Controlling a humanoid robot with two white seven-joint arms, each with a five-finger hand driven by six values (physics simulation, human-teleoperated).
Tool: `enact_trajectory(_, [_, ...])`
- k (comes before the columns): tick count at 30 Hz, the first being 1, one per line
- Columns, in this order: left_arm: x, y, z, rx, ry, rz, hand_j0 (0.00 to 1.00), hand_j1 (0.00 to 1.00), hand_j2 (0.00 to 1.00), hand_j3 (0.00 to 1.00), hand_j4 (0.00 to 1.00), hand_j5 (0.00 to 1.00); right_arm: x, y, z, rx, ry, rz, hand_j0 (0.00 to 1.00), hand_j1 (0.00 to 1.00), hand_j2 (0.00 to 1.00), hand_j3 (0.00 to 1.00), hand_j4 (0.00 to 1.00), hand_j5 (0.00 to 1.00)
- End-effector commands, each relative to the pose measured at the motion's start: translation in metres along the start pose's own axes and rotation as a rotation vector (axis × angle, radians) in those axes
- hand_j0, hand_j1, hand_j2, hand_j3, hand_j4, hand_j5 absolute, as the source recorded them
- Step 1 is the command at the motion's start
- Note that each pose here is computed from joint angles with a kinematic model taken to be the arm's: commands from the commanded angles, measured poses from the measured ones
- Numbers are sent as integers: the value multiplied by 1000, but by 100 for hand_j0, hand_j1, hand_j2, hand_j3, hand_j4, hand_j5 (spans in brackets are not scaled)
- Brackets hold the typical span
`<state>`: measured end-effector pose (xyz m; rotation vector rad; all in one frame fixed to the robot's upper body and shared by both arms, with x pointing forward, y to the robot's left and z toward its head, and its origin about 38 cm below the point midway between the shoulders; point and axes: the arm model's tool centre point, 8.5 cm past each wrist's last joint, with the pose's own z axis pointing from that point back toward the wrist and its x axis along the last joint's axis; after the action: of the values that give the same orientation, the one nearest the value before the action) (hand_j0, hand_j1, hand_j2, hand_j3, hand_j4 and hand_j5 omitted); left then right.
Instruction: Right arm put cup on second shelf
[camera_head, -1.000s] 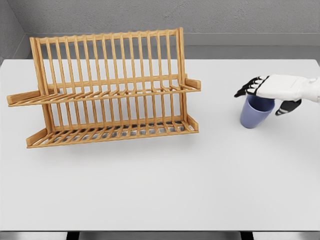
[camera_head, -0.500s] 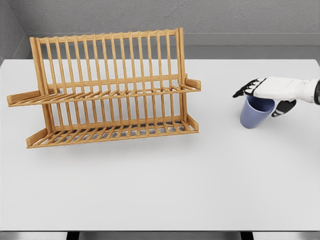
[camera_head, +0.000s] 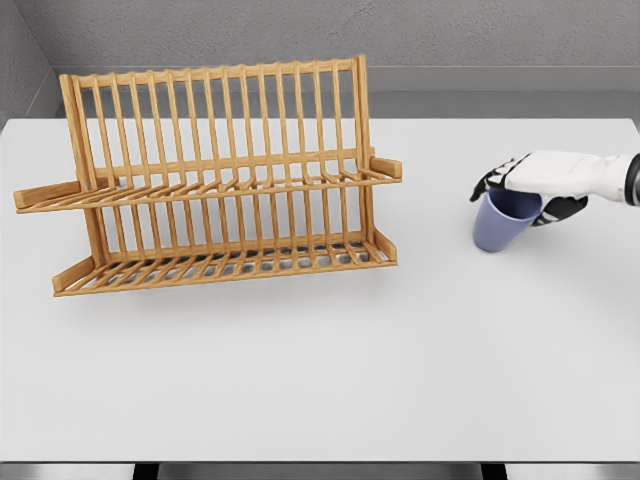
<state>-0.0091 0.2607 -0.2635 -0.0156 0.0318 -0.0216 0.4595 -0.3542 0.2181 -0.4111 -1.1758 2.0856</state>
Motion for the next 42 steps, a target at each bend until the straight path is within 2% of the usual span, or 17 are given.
enact_trajectory(1, [-1,0,0,0,1,0,100,100,100,100,100,100,0,0,0,0,-1,-3,64,64,64,64,64,64])
enact_trajectory(7, [-2,0,0,0,3,0,100,100,100,100,100,100,0,-13,2,-22,0,16,63,63,63,63,63,63])
enact_trajectory(9, [-1,0,0,0,1,0,100,100,100,100,100,100,1,-16,2,-29,-2,19,60,60,60,60,60,60])
enact_trajectory(15, [-1,0,0,0,1,0,100,100,100,100,100,100,1,-34,5,-60,3,43,60,60,60,60,60,60])
enact_trajectory(23, [-1,0,0,0,1,0,100,100,100,100,100,100,1,-48,7,-85,4,60,60,60,60,60,60,60])
enact_trajectory(25, [-1,0,0,0,1,0,100,100,100,100,100,100,2,-54,8,-110,2,60,60,60,60,60,60,60])
enact_trajectory(30, [-1,0,0,0,2,0,100,100,100,100,100,100,2,-56,7,-113,0,61,60,60,60,60,60,60])
enact_trajectory(35, [-1,0,0,0,1,0,100,100,100,100,100,100,3,-70,13,-144,3,83,60,60,60,60,60,60])
enact_trajectory(39, [-1,0,0,0,1,0,100,100,100,100,100,100,5,-73,13,-148,0,88,56,56,56,56,56,56])
enact_trajectory(42, [-1,0,0,0,1,0,100,100,100,100,100,100,5,-77,15,-162,1,92,57,57,57,57,57,57])
